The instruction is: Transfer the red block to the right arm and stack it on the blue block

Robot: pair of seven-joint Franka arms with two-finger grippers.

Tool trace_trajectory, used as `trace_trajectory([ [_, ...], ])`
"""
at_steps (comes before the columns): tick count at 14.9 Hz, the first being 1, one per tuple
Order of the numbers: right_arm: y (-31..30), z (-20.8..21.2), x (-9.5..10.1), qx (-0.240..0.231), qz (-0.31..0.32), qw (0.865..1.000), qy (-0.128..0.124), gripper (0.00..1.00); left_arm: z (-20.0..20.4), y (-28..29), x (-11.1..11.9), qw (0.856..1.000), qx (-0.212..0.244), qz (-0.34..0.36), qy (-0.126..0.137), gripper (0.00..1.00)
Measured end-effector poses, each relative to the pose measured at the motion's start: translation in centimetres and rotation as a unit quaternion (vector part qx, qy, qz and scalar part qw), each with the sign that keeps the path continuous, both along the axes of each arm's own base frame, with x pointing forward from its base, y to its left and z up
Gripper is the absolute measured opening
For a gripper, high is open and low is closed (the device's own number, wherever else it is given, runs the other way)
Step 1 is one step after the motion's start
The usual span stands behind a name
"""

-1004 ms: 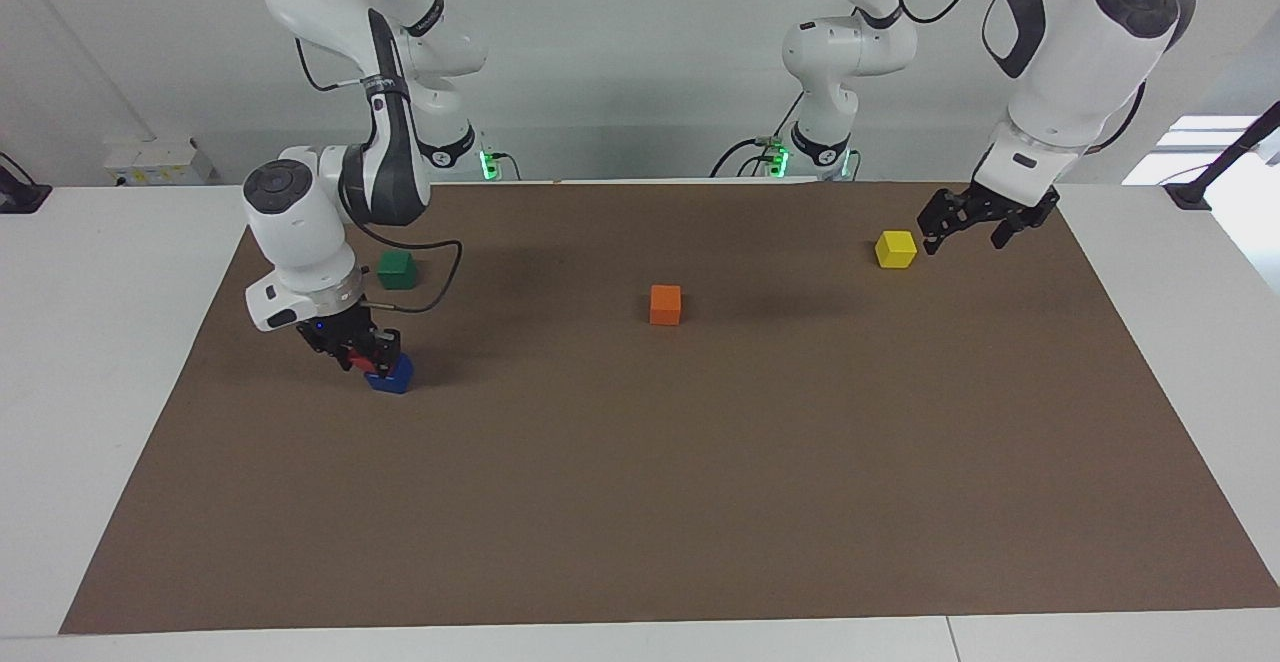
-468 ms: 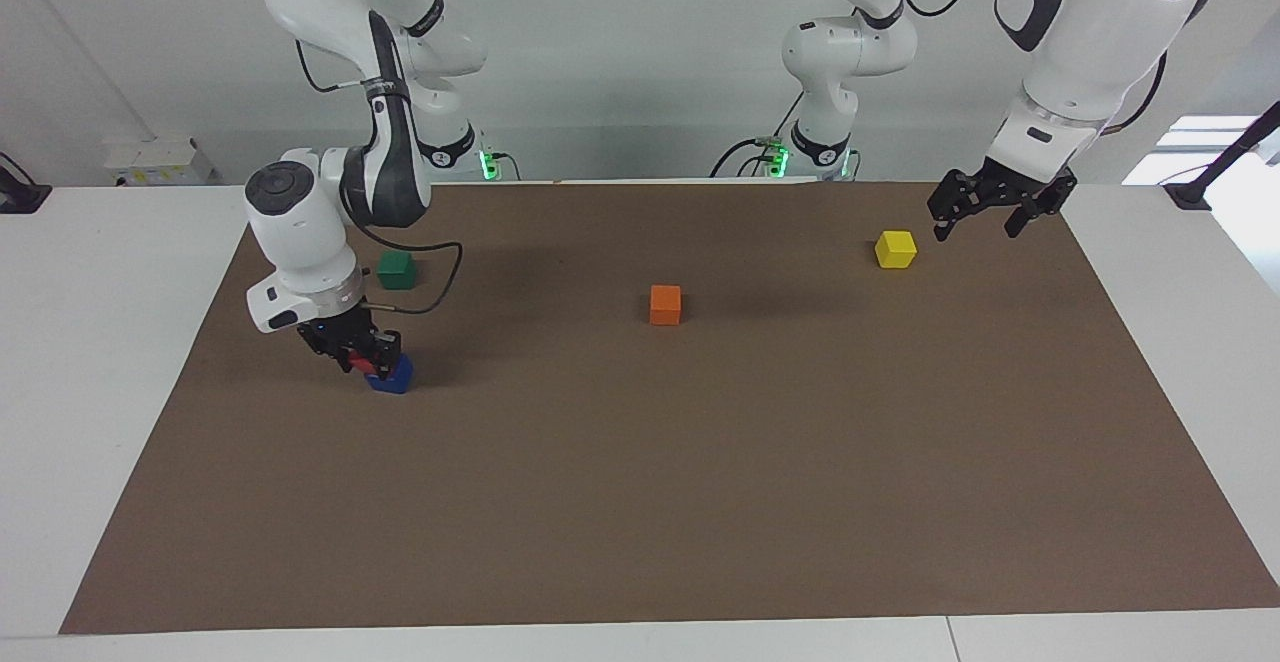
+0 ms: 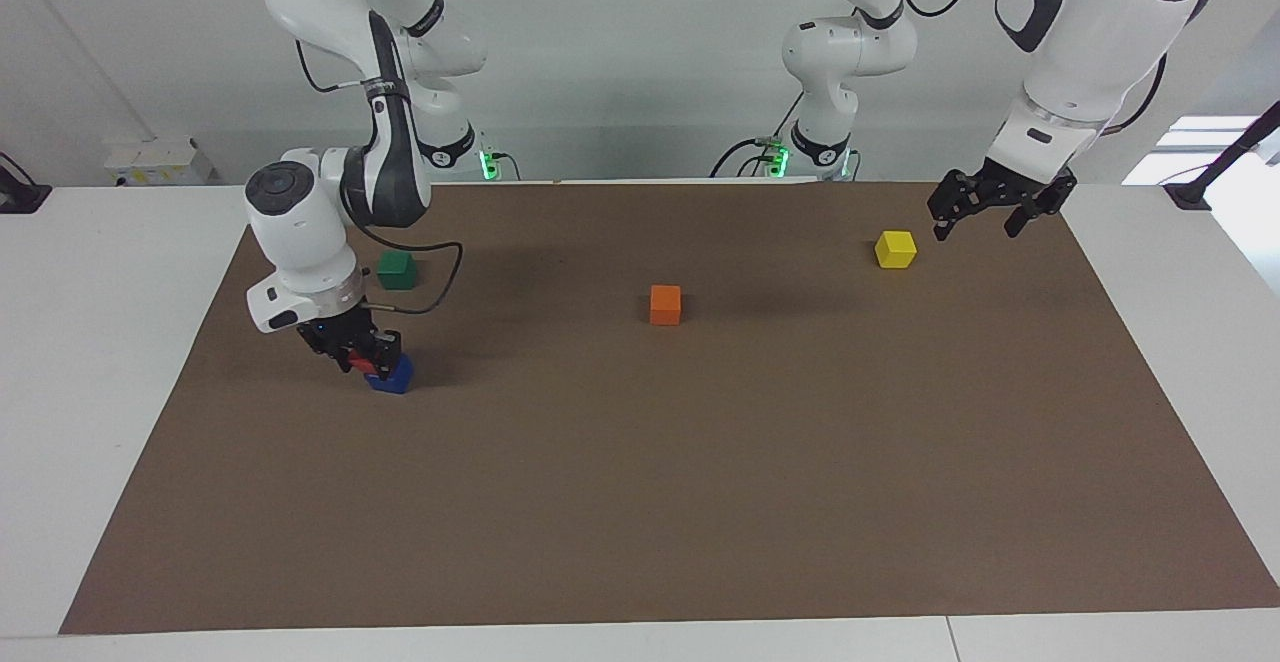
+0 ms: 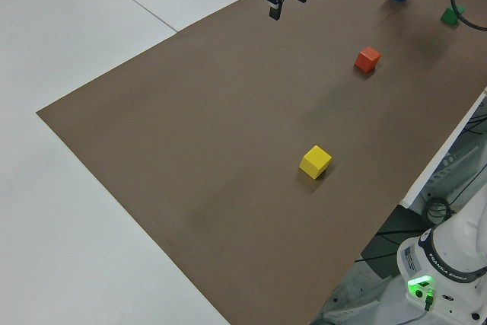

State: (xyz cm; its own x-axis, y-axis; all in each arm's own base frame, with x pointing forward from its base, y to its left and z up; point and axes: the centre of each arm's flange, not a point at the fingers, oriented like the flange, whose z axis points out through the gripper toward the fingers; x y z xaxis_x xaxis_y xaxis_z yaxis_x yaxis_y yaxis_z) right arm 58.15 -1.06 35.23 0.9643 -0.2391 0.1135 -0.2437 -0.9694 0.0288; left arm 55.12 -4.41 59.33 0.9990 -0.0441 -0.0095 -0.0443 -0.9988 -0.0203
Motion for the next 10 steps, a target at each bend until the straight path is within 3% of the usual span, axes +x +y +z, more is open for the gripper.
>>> trace_trajectory([
  [1, 0.0, -0.1, 0.0, 0.000, 0.000, 1.000, 0.001, 0.83, 0.0, 0.1, 0.0, 1.000, 0.000, 0.001, 0.000, 1.00],
  [3, 0.0, -0.1, 0.0, 0.000, 0.000, 1.000, 0.001, 1.00, 0.0, 0.1, 0.0, 1.000, 0.000, 0.001, 0.000, 1.00],
  [7, 0.1, 0.3, 0.1, 0.000, 0.000, 1.000, 0.007, 1.00, 0.0, 0.1, 0.0, 1.000, 0.000, 0.001, 0.000, 1.00],
  [10, 0.4, 3.0, 1.1, -0.002, 0.001, 1.000, 0.014, 1.00, 0.0, 0.1, 0.0, 1.000, 0.000, 0.001, 0.000, 1.00],
])
